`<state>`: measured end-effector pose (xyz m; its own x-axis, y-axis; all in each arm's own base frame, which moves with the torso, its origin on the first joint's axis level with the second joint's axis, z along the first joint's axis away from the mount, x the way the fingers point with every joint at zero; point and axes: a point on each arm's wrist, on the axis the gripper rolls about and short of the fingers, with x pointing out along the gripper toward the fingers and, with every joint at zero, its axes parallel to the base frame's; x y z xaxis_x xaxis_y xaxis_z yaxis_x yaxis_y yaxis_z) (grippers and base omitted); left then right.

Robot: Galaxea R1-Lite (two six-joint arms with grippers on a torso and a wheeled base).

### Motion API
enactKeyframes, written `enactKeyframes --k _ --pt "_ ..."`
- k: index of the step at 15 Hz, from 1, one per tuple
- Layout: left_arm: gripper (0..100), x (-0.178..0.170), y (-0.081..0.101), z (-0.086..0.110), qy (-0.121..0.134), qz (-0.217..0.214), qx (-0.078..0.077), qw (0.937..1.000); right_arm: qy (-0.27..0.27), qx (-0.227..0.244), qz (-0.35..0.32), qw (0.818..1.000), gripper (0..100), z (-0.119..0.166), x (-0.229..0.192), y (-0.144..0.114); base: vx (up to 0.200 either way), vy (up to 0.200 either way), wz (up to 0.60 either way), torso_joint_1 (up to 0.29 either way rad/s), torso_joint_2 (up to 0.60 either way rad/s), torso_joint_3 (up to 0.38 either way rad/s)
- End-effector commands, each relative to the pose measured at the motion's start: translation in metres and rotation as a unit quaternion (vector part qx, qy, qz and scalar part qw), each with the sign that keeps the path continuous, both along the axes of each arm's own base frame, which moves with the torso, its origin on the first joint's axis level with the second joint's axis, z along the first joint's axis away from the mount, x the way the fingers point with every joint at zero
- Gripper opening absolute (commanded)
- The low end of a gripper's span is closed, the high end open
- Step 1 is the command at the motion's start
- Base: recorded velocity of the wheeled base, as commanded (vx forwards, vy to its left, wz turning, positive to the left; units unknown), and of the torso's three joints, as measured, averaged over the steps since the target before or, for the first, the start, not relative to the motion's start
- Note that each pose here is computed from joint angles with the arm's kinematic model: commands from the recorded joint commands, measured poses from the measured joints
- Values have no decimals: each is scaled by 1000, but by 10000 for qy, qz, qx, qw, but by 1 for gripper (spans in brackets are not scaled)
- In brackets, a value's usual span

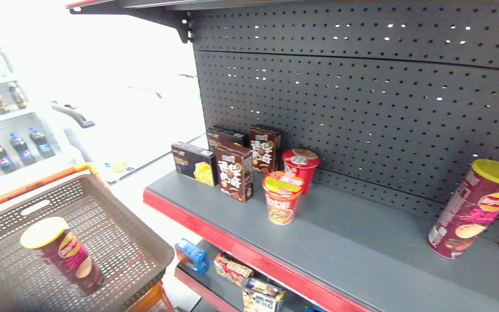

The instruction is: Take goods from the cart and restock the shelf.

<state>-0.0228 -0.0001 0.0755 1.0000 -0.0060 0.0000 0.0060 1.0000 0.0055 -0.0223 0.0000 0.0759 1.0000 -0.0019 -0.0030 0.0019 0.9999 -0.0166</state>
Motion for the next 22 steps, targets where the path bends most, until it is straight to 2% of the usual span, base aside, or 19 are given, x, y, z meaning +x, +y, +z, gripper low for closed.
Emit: enactKeyframes --k 1,5,6,7,8,9,10,11,13,14,15,16,17,18,19,20,22 --pt "100 0 0 0 0 -1 -5 10000 0 -1 2 10000 100 0 0 0 0 0 600 2 2 2" --pt "100 0 0 0 -8 37 -12 10000 8 22 -6 10000 100 0 0 0 0 0 450 2 2 2" --pt "100 -1 0 4 -115 84 63 9999 8 14 -6 10000 100 0 0 0 0 0 0 0 0 0" --pt "100 -10 0 41 -517 18 522 9973 8 22 -6 10000 100 0 0 0 0 0 0 0 0 0" --pt "100 -5 0 73 -115 -56 601 9981 8 22 -6 10000 100 0 0 0 0 0 0 0 0 0" --pt "100 1 0 91 107 -84 593 9981 8 22 -6 10000 100 0 0 0 0 0 0 0 0 0" --pt "100 19 0 122 549 -141 591 9966 8 22 -6 10000 100 0 0 0 0 0 0 0 0 0" --pt "100 54 -2 140 1128 -449 562 9910 8 22 -6 10000 100 0 0 0 0 0 0 0 0 0" --pt "100 80 -5 141 1489 -891 486 9836 8 22 -6 10000 100 0 0 0 0 0 0 0 0 0" --pt "100 96 -7 124 2046 -1228 392 9703 8 22 -6 10000 100 0 0 0 0 0 0 0 0 0" --pt "100 105 -6 109 2450 -1167 331 9619 8 22 -6 10000 100 0 0 0 0 0 0 0 0 0" --pt "100 111 -6 103 2664 -1153 314 9564 8 22 -6 10000 100 0 0 0 0 0 0 0 0 0" --pt "100 135 -8 85 3230 -1213 273 9382 8 22 -6 10000 100 0 0 0 0 0 0 0 0 0" --pt "100 144 -9 80 3390 -1217 241 9326 8 22 -6 10000 100 0 0 0 0 0 0 0 0 0" --pt "100 170 -10 68 3523 -1203 210 9279 8 22 -6 10000 100 0 0 0 0 0 0 0 0 0" --pt "100 185 -9 61 3517 -1172 193 9285 8 22 -6 10000 100 0 0 0 0 0 0 0 0 0" --pt "100 212 -10 45 3598 -1164 164 9256 8 22 -6 10000 100 0 0 0 0 0 0 0 0 0"
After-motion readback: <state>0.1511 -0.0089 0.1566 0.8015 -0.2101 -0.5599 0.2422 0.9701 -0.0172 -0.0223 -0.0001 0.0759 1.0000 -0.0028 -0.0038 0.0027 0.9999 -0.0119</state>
